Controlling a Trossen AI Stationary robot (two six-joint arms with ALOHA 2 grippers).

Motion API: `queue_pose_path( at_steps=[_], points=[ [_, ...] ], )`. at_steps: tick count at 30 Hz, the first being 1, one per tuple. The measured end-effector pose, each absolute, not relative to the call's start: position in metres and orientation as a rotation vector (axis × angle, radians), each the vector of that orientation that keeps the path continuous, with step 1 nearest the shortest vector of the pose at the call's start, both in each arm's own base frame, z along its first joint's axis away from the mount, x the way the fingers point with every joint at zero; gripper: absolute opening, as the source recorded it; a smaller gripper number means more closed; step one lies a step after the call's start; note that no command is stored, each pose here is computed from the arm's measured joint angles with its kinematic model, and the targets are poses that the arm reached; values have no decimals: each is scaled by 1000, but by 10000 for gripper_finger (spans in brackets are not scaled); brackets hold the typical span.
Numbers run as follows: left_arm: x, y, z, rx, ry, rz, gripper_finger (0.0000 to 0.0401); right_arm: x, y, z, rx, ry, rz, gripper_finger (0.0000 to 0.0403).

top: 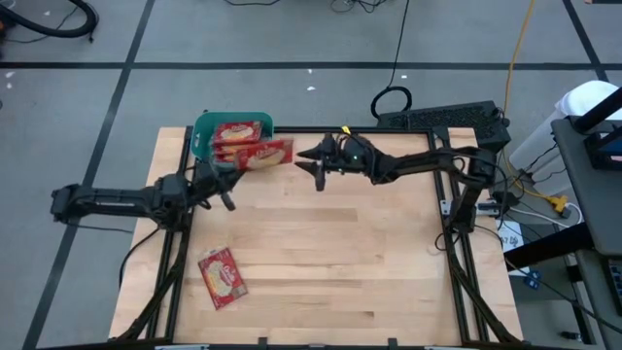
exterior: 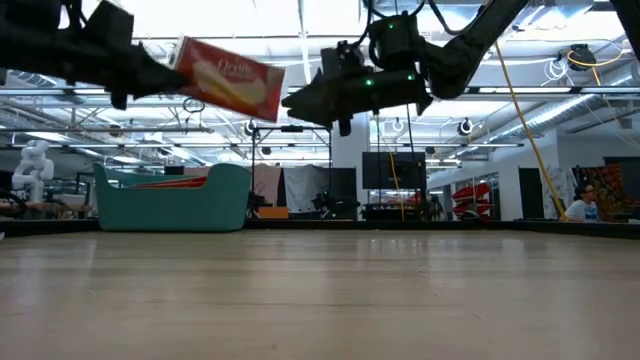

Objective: Sort popcorn bags into baskets
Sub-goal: Put the red popcorn bag into the green bin

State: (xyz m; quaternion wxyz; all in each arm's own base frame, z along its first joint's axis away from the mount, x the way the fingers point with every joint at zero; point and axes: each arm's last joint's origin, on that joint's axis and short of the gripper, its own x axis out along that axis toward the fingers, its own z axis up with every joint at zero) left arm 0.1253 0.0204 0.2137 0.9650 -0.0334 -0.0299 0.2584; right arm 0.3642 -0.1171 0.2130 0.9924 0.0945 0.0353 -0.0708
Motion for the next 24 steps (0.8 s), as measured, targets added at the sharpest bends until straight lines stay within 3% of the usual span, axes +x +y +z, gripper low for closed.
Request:
queue_pose_path(
  at_steps=[7,12,15,22,24],
  points=[
    [121,19,204,-100,47,354,16,363,-125,231,158,92,-44,218],
    [122,17,201,-130,73,310,19,369,-118,238,109,125,82,224],
    [122,17,201,-118,75,310,20,371,-113,238,100,132,109,187],
    [122,17,202,-95,65,302,22,372,-107,238,119,133,154,33],
    [122,17,202,-95,65,301,23,372,-106,238,114,128,156,10]
  ],
)
